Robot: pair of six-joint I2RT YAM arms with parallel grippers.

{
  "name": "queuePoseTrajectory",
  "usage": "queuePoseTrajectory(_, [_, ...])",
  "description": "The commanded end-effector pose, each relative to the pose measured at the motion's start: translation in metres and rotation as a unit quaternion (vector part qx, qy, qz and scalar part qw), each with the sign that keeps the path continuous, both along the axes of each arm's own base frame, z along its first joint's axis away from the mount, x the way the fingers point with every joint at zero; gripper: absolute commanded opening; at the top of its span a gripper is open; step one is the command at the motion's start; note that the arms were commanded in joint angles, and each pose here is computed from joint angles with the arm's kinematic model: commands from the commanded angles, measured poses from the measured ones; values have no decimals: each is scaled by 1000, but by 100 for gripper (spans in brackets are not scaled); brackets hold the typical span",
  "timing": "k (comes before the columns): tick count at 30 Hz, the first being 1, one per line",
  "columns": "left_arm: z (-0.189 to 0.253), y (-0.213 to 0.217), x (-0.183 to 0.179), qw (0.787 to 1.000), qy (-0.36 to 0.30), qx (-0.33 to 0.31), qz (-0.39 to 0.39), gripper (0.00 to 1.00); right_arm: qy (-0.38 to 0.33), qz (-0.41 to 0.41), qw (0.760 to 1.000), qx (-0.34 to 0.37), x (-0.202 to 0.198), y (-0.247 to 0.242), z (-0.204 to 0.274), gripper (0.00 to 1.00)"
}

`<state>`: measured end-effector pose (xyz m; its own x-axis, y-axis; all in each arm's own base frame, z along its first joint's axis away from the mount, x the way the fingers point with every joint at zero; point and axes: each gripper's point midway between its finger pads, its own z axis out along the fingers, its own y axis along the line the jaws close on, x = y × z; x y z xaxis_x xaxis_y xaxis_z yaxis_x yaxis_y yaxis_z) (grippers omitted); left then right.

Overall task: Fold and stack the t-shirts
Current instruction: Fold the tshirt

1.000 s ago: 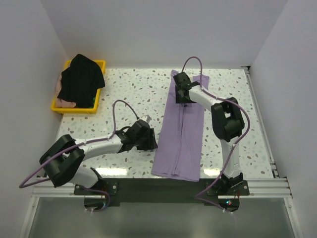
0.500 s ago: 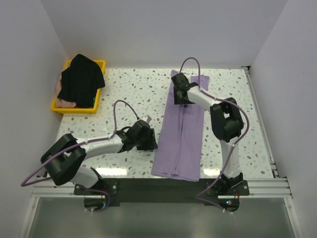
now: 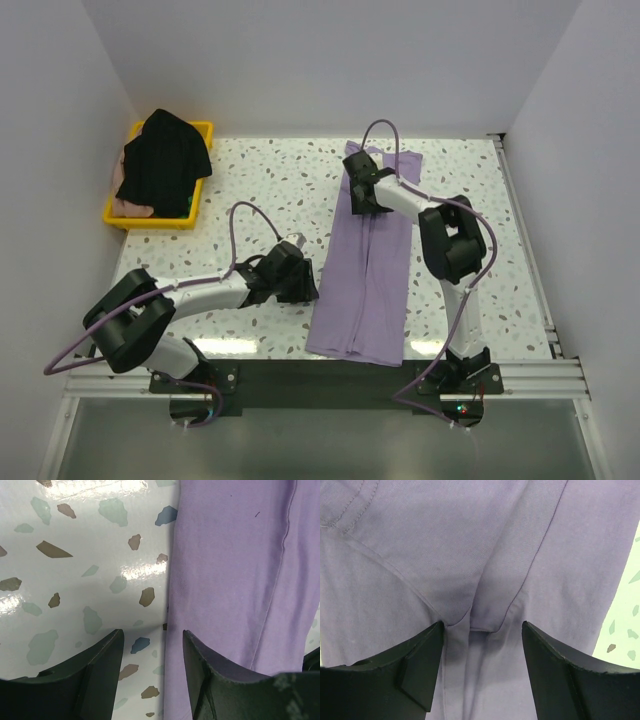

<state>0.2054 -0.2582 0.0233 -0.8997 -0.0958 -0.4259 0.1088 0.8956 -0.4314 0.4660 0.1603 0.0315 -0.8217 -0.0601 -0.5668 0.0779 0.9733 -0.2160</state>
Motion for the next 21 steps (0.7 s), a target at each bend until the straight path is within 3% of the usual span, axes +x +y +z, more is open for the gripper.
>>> queuePoseTrajectory(1, [-4, 1, 3, 1000, -12, 6, -3, 55, -11, -14, 1000, -19, -1, -10, 9, 67])
queuePoseTrajectory(21, [-8, 4, 2, 1000, -9, 11, -2, 55, -37, -38, 995, 80, -1, -22, 35, 68])
